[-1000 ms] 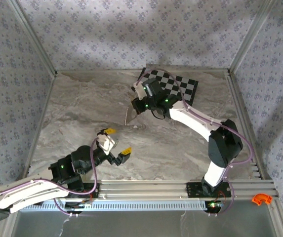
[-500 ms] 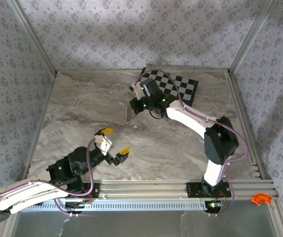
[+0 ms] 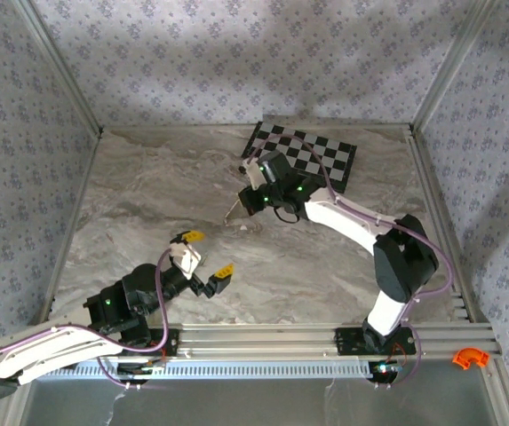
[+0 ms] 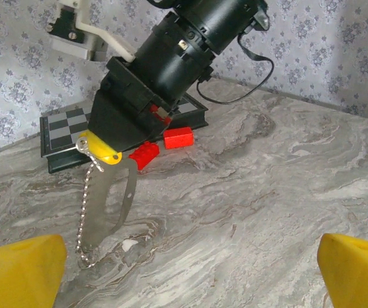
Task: Put the keys on the keyring
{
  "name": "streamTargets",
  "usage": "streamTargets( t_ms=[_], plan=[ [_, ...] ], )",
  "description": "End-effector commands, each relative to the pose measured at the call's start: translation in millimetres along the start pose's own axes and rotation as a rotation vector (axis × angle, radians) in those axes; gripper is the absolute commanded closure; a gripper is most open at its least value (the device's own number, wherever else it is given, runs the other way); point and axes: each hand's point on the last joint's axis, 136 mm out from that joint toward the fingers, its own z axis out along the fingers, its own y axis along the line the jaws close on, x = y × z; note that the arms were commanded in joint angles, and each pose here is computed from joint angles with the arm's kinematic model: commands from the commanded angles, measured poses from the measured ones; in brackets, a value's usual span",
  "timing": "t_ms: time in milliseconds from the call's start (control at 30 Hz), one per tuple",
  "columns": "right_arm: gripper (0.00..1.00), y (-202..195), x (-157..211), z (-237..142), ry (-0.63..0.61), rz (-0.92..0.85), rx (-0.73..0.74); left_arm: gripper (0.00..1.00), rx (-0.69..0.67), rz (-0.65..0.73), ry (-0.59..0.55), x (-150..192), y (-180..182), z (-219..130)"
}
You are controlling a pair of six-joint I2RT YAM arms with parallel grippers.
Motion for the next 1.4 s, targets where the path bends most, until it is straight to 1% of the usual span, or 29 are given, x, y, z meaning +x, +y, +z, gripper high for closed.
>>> streamTargets(
  t_ms=[0, 167, 233, 567, 1000, 1200, 1367],
  plan=[
    [1.00, 11, 6, -11, 0.003, 0.013, -0.041, 0.01, -0.020, 0.012, -0.015, -5, 4, -2],
    [1.00, 14, 27, -13, 0.055, 0.019, -0.060, 0.01, -0.020, 0.013, -0.016, -6, 4, -2],
    [1.00, 12, 46, -11, 0.097, 0.031, -0.058, 0.01, -0.021, 0.011, -0.019, -7, 4, -2],
    [1.00, 19, 81, -15, 0.136, 0.097, -0.091, 0.00, -0.017, 0.018, -0.017, -10, 4, -3],
    [1.00, 21, 139, -14, 0.244, 0.158, -0.098, 0.00, -0.013, 0.029, -0.015, -16, 1, 2],
    [1.00, 23, 158, -14, 0.281, 0.179, -0.101, 0.01, -0.002, 0.029, -0.029, -22, -1, 2],
    [1.00, 25, 170, -17, 0.300, 0.193, -0.100, 0.01, -0.002, 0.029, -0.025, -21, -1, 3]
  ],
)
